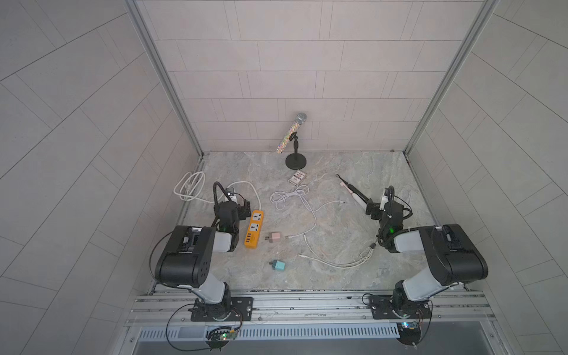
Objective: Charge the electric toothbrush
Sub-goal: Pick up the charging cable from the center of the board.
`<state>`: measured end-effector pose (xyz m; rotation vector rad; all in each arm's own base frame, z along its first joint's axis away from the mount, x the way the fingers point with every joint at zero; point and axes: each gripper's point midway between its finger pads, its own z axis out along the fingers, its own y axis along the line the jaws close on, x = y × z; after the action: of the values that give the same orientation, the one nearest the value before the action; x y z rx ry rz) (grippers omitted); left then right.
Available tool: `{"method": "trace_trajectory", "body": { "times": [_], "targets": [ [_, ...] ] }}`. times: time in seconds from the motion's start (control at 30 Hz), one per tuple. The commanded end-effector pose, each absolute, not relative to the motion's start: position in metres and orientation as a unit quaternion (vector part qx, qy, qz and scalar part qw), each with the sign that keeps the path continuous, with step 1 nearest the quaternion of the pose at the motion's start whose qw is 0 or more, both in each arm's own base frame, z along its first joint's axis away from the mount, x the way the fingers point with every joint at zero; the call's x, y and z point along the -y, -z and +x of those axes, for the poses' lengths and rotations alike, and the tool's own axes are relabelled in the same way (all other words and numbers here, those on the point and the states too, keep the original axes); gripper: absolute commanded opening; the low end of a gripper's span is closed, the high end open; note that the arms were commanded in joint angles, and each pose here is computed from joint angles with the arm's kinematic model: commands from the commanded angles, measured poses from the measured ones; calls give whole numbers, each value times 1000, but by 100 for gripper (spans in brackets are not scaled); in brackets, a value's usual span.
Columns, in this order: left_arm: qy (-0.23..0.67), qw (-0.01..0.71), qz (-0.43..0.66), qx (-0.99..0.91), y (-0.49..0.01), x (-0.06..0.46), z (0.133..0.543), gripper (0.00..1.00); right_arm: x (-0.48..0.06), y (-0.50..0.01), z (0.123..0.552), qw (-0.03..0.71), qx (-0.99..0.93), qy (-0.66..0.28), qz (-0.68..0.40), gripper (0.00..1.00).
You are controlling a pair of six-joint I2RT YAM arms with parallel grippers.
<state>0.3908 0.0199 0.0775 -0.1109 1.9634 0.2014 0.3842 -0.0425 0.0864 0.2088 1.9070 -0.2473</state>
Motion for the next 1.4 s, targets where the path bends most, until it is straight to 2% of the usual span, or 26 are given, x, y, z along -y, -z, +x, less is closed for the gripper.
{"method": "trace_trajectory", "body": {
  "times": [0.0, 1.0, 1.27, 1.37],
  "targets": [
    [-91, 565, -51, -819, -88, -24, 397, 100, 46, -93, 388, 577, -803, 115, 89, 100],
    [-93, 568, -54, -816, -90, -25, 396, 100, 48, -95, 386, 582, -799, 117, 95, 100],
    [-106, 577, -76, -806, -132, -33, 385, 100, 57, -135, 373, 588, -789, 133, 120, 100],
    [-89, 571, -114, -808, -158, -36, 382, 100, 65, -163, 369, 577, -788, 119, 179, 100]
  ]
}}
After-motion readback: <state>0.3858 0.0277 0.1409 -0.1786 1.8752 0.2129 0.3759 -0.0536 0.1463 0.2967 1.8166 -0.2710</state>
